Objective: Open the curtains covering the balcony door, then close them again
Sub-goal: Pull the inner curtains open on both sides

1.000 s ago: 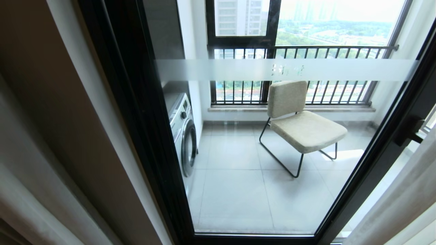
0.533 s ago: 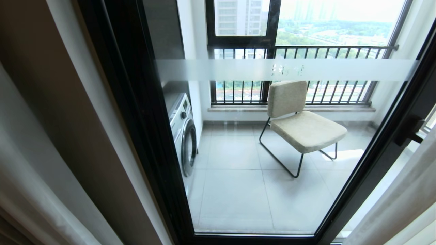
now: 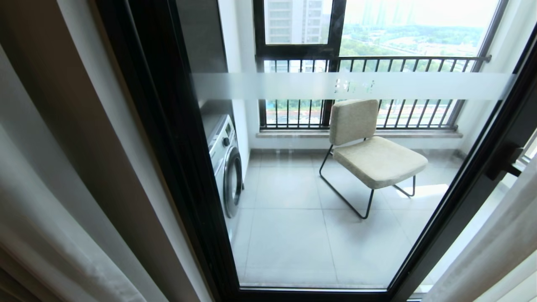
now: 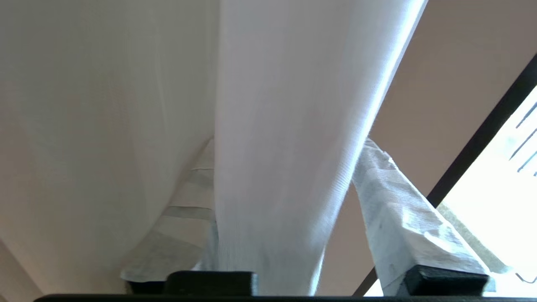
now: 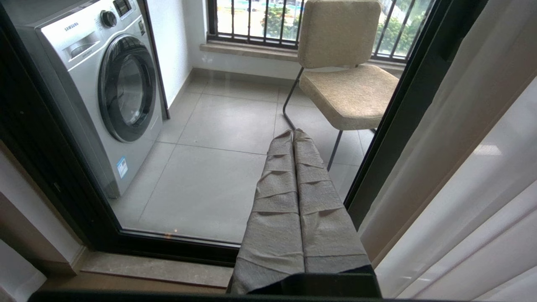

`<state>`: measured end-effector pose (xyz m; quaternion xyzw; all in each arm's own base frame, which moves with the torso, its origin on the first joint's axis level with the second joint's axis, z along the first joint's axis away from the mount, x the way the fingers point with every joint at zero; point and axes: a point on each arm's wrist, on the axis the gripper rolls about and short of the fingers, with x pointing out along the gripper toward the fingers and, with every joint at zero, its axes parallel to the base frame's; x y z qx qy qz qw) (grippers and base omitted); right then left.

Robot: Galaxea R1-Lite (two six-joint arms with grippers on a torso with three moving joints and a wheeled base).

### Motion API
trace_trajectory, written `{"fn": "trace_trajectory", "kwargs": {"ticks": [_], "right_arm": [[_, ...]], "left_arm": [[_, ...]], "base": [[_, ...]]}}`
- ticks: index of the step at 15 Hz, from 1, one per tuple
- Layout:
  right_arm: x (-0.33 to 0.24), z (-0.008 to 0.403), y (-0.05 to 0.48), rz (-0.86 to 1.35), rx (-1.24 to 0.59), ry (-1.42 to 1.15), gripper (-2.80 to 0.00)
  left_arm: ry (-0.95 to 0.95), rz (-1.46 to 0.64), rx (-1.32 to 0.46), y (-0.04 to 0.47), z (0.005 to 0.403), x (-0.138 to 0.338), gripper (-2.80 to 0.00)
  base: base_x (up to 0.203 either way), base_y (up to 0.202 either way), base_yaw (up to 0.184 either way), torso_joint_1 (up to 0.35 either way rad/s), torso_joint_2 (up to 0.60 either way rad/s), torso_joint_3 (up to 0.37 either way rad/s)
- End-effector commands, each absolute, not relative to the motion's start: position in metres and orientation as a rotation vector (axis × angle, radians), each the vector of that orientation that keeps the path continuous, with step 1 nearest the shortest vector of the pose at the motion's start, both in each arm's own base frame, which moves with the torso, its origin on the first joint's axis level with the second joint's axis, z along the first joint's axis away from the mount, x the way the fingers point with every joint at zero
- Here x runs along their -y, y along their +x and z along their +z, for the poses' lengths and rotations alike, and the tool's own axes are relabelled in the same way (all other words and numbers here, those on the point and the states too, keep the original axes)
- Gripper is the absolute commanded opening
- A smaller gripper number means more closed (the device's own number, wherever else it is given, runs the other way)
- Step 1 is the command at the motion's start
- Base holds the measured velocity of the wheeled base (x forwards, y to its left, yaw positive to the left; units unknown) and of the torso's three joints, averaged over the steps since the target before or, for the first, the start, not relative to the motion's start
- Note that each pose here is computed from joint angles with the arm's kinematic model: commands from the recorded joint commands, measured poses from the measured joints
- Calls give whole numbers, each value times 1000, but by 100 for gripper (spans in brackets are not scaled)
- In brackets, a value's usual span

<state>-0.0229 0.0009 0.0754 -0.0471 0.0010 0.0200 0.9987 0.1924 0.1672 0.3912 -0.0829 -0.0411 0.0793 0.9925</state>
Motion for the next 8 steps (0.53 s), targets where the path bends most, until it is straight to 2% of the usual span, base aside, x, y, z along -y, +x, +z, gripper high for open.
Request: {"fn": "trace_trajectory", "kwargs": {"ticks": [1,8], "right_arm": [[-1,75,-23,42,-1,-95,-280],[-1,75,-23,42,-1,-95,-280]], "left_arm": [[-149,160,107,177,398,-154,0],[-150,183,128,122,388,-106,0]], "base": [[0,0,0,0,0,0],[0,0,0,0,0,0]]}}
